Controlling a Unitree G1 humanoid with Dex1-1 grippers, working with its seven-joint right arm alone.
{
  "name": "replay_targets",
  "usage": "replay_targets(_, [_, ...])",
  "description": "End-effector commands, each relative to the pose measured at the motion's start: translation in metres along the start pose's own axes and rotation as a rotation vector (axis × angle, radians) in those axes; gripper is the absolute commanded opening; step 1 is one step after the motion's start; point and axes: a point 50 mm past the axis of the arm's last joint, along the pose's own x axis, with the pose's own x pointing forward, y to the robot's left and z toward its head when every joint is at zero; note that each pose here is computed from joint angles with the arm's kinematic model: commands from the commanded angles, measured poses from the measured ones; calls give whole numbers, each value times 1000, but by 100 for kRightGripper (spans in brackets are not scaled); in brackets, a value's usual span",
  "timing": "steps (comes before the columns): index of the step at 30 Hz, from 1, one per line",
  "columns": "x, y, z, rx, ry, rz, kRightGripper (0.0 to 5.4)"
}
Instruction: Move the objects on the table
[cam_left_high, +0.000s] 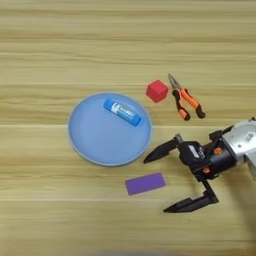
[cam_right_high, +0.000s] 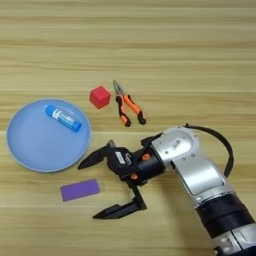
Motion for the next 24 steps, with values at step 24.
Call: replay_targets(24, [-4,-16,-15,-41,107,-114,404])
